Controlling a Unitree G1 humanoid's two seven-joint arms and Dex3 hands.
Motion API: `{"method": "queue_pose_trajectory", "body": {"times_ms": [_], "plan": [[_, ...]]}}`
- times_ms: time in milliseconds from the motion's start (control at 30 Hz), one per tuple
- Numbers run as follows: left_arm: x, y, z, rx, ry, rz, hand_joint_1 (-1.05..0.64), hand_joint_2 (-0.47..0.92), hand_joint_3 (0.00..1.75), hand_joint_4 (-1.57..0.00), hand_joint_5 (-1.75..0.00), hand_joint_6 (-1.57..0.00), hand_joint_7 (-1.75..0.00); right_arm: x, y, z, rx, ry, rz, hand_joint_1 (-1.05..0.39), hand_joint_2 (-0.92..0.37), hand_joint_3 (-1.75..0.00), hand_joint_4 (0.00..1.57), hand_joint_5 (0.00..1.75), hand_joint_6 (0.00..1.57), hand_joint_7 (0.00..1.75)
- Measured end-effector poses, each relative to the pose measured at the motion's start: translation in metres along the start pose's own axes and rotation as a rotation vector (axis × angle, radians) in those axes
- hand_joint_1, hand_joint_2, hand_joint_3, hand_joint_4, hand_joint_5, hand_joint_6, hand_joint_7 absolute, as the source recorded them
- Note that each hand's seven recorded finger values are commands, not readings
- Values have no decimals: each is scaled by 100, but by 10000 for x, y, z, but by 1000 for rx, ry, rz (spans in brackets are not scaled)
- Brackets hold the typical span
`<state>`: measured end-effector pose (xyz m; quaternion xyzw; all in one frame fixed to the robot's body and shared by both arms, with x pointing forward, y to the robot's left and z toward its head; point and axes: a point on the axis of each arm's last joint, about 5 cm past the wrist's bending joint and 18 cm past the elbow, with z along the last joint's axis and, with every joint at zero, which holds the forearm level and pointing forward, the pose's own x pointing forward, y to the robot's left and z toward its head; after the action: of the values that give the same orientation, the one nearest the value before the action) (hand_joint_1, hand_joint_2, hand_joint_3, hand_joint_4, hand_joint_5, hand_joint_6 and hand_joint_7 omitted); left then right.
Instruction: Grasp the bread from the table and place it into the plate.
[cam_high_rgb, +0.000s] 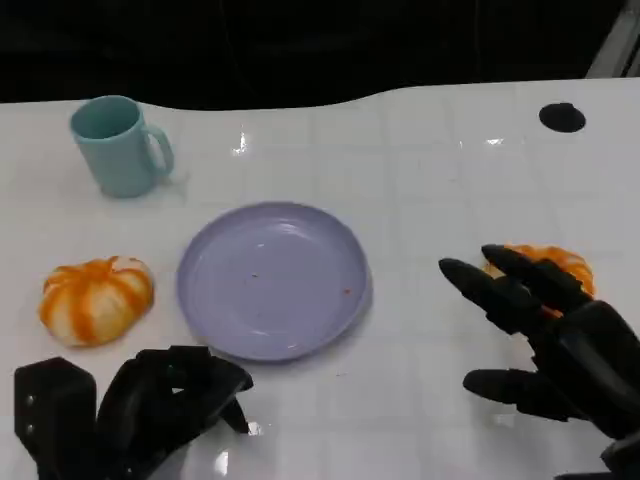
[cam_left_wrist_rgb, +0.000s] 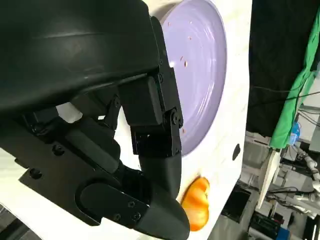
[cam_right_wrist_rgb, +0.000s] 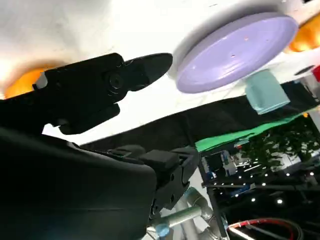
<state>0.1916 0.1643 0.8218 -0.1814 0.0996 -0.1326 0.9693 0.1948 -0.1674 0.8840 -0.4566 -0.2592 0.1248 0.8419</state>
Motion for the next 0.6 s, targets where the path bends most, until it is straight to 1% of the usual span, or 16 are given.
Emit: {"method": "queue_pose_trajectory", "body": {"times_ms": [133,233,433,500,600], "plan": [[1,0,0,-2,1,1,-105,61,22,-90,-150,-157,-28,47,-86,42,-81,21,0,-32,-79,0,0,0,7,0],[2,-1,0,-2,1,1,-105,61,22,-90,-150,-157,-28,67,-126,50,-138,42,5,-33,-82,-2,0,0,5,0],[1,1,0,-3,0,2,-105,61,23,-89,-150,-157,-28,83,-191,32,-261,119,44,-38,-85,-4,0,0,5,0],[1,1,-1,-3,1,2,-105,61,23,-89,-150,-157,-28,84,-204,15,-296,152,60,-40,-85,-5,0,0,6,0],[0,2,0,-3,0,3,-105,61,23,-90,-151,-157,-28,97,-216,-3,-319,194,78,-42,-85,-5,0,0,8,1]]}}
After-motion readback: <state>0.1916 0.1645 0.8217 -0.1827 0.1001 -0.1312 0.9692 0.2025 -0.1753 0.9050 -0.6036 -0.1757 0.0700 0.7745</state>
